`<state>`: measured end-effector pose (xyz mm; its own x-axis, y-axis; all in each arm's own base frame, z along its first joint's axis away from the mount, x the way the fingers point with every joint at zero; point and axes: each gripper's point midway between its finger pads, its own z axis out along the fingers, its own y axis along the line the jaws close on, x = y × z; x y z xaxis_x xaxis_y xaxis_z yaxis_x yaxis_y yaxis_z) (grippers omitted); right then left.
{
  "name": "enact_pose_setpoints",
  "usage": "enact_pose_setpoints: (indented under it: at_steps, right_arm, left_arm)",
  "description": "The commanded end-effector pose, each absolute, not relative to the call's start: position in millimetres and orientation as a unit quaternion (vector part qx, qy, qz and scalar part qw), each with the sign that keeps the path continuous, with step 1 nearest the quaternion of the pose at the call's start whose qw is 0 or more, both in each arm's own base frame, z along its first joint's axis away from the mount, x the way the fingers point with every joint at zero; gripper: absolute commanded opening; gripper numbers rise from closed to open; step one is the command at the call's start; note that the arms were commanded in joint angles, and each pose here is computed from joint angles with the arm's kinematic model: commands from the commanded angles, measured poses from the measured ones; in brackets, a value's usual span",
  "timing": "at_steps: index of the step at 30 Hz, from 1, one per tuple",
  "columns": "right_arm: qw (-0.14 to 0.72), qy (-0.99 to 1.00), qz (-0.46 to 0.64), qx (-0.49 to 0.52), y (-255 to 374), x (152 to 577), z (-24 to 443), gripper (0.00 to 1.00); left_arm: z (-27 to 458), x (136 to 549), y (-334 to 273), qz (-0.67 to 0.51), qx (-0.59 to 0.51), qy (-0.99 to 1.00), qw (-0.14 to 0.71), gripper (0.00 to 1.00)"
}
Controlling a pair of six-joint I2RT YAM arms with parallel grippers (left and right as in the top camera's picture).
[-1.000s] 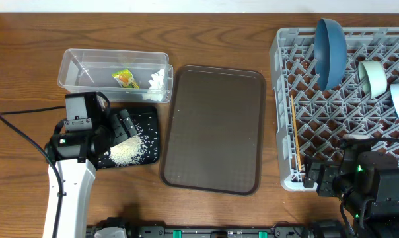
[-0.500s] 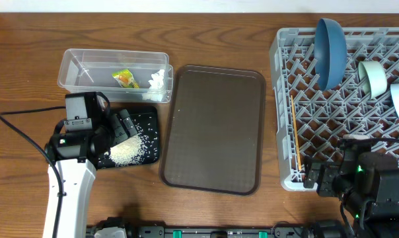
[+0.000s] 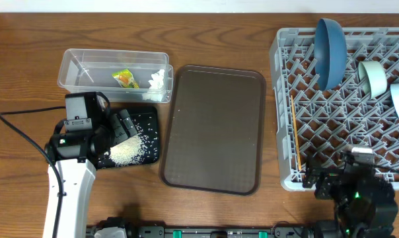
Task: Sort waste into correct bins and load items into the dishwasher rack
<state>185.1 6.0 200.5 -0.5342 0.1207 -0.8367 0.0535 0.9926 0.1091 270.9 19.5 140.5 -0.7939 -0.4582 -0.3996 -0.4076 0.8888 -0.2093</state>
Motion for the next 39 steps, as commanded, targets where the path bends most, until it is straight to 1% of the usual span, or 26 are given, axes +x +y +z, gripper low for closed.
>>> enact_pose_setpoints:
  at_steps: [1,5,11,18,21,25,29,31,33,39]
  right_arm:
    - [0.498,0.865,0.029,0.047,4,190,180,0.99]
    - [0.541,0.839,0.037,0.046,6,201,171,0.99]
    - [0.626,0.778,0.043,0.038,8,218,182,0.99]
    - [0.68,0.733,0.031,0.015,10,234,193,0.99]
    - [0.699,0.714,0.033,0.015,11,240,191,0.99]
    - [0.714,0.699,0.036,0.014,12,247,180,0.99]
    - [0.703,0.71,0.035,0.014,12,246,173,0.99]
    - [0.679,0.733,0.039,0.006,15,246,156,0.99]
    - [0.678,0.734,0.046,-0.011,21,245,156,0.99]
    - [0.679,0.733,0.046,-0.01,21,245,157,0.99]
  left_arm:
    - [143,272,23,-0.05,-0.232,0.944,0.228,0.98]
    - [143,272,23,-0.05,-0.232,0.944,0.228,0.98]
    - [143,272,23,-0.05,-0.232,0.944,0.228,0.98]
    - [143,272,23,-0.05,-0.232,0.944,0.228,0.98]
    - [143,272,23,-0.05,-0.232,0.944,0.228,0.98]
    - [143,272,23,-0.05,-0.232,0.944,0.228,0.98]
    - [143,272,23,-0.05,-0.232,0.944,0.228,0.98]
    - [143,272,23,-0.05,-0.232,0.944,0.228,0.98]
    - [143,272,22,-0.051,-0.232,0.944,0.228,0.98]
    - [143,272,23,-0.05,-0.232,0.944,0.228,0.98]
